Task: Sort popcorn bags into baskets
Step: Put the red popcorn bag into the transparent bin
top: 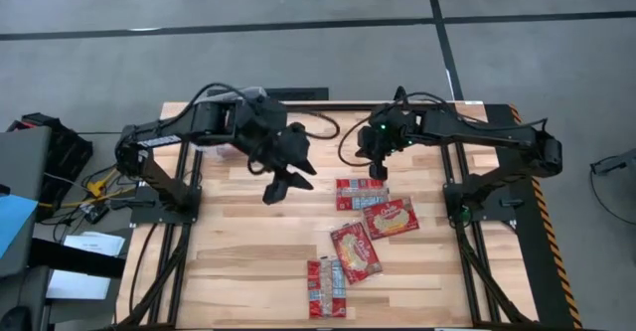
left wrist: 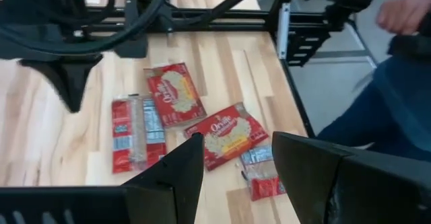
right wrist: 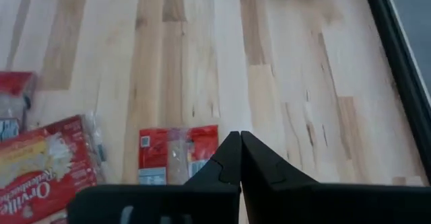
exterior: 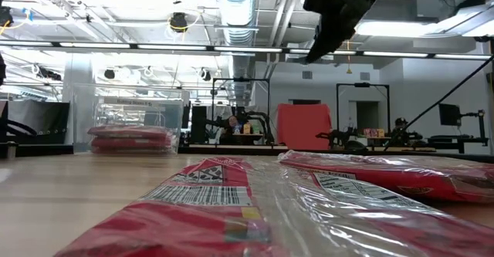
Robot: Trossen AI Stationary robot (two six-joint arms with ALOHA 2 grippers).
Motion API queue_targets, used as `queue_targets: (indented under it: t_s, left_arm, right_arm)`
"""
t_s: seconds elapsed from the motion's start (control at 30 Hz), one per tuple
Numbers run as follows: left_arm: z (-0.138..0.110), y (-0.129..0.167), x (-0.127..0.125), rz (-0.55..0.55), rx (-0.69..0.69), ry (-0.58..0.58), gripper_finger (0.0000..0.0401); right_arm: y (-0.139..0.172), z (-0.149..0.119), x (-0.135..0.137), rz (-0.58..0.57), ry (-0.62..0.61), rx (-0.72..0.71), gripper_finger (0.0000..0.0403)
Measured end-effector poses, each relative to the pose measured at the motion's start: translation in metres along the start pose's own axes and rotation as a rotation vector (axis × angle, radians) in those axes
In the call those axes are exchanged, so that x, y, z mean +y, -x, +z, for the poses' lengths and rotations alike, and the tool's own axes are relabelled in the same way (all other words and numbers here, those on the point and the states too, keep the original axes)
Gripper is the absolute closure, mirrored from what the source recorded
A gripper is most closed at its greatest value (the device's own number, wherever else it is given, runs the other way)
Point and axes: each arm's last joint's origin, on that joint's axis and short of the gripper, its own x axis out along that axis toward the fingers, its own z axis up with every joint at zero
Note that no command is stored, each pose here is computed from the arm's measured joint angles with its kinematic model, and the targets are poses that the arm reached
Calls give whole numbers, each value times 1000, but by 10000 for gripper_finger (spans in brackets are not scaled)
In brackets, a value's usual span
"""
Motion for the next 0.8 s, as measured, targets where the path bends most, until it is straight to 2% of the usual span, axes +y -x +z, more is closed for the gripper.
queue_targets:
  t_s: [0.2, 0.33, 0.6, 0.8]
  left_arm:
    - [-1, -6, -25, 50, -5, -2, 239]
    - [-13, -31, -38, 52, -48, 23, 239]
    - [-66, -100, -42, -7, -55, 161, 239]
    - [-107, -131, -33, -7, -89, 261, 239]
  right_arm:
    - [15, -7, 10, 27, 14, 42, 383]
    - [13, -16, 17, 38, 15, 33, 372]
    - [-15, -74, 35, 86, -61, 33, 388]
    - [-42, -106, 37, 50, -198, 44, 383]
